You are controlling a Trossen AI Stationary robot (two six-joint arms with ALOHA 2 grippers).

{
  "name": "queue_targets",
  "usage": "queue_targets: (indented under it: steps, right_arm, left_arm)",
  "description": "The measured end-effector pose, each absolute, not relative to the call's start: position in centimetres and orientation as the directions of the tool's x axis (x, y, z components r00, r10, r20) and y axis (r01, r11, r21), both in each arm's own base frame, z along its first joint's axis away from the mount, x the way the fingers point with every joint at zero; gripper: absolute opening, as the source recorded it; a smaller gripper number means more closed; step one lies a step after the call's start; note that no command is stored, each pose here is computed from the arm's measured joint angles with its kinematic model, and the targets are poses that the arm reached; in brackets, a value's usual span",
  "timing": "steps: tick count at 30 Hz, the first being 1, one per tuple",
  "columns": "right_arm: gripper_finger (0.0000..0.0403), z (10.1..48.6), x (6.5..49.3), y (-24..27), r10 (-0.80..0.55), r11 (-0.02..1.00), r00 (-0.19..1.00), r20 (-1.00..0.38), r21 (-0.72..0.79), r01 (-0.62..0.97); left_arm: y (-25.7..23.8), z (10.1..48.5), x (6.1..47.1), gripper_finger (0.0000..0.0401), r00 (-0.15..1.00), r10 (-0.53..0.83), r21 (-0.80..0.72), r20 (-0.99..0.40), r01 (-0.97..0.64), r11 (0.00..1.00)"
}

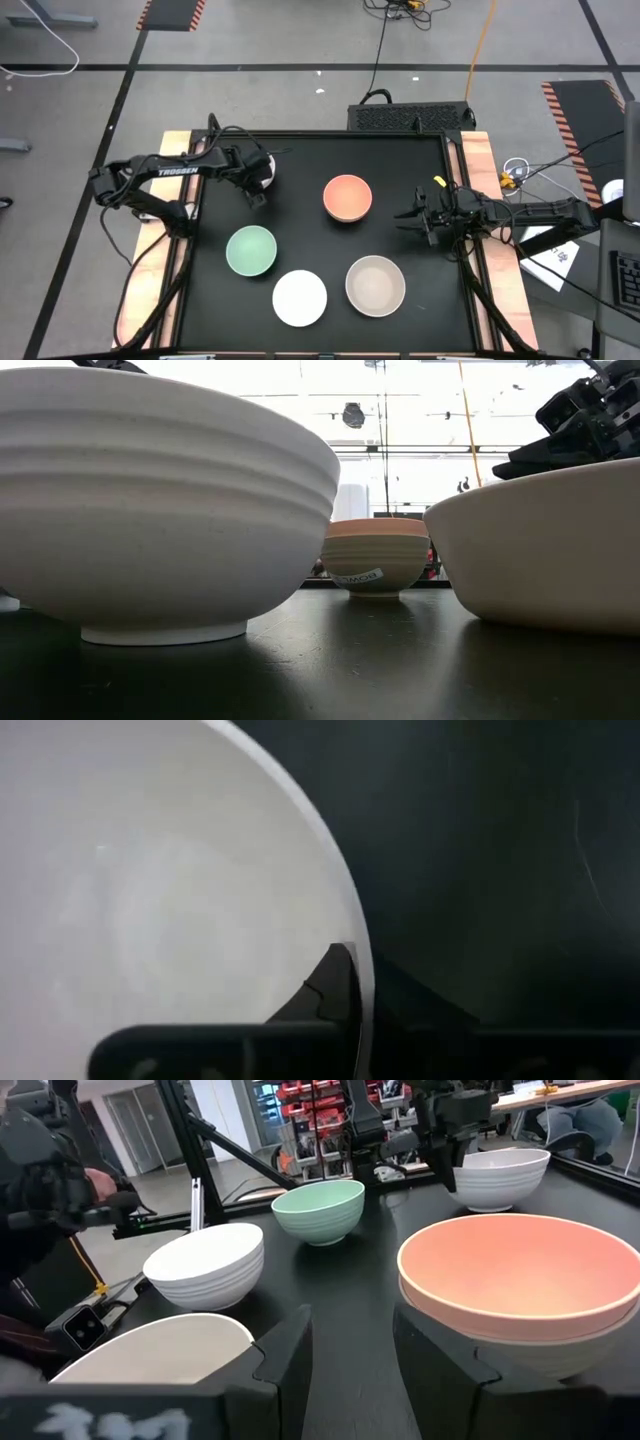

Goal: Nest bowls inside each other
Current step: Stack the top left white bowl on top of the light orange bowl

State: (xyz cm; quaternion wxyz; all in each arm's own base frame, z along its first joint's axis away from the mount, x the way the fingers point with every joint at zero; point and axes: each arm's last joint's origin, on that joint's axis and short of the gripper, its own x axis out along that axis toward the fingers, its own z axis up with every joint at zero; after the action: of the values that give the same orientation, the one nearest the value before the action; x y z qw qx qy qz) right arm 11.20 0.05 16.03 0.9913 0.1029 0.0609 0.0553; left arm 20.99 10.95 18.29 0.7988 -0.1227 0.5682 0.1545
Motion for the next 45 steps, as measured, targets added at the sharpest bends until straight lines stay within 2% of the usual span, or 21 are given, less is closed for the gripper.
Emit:
queue_targets:
  steps: [7, 16, 27, 36, 45]
  right_arm:
    - [0.0132, 16.0, 11.2, 0.0, 0.122, 0.973, 0.986, -0.111, 0.211, -0.097]
    - [0.0132, 15.9, 11.2, 0.0, 0.122, 0.973, 0.985, -0.120, 0.210, -0.095]
    - [0.0132, 15.9, 11.2, 0.0, 0.122, 0.974, 0.986, -0.117, 0.205, -0.096]
    - [0.0132, 16.0, 11.2, 0.0, 0.122, 0.975, 0.986, -0.117, 0.202, -0.097]
    - [0.0132, 15.9, 11.2, 0.1, 0.127, 0.972, 0.984, -0.121, 0.214, -0.099]
  left_arm:
    - [10.2, 20.0, 23.0, 0.0002, 0.416, 0.120, -0.014, -0.902, -0.305, 0.952]
    - [8.8, 25.2, 26.2, 0.0001, 0.572, 0.159, 0.047, -0.805, -0.205, 0.978]
    - [6.6, 30.5, 28.8, 0.0001, 0.749, 0.083, 0.058, -0.657, -0.059, 0.997]
    - [6.1, 31.8, 29.8, 0.0001, 0.795, 0.031, 0.049, -0.606, -0.001, 0.999]
    - [3.5, 34.6, 29.3, 0.0001, 0.888, -0.027, 0.150, -0.460, 0.107, 0.983]
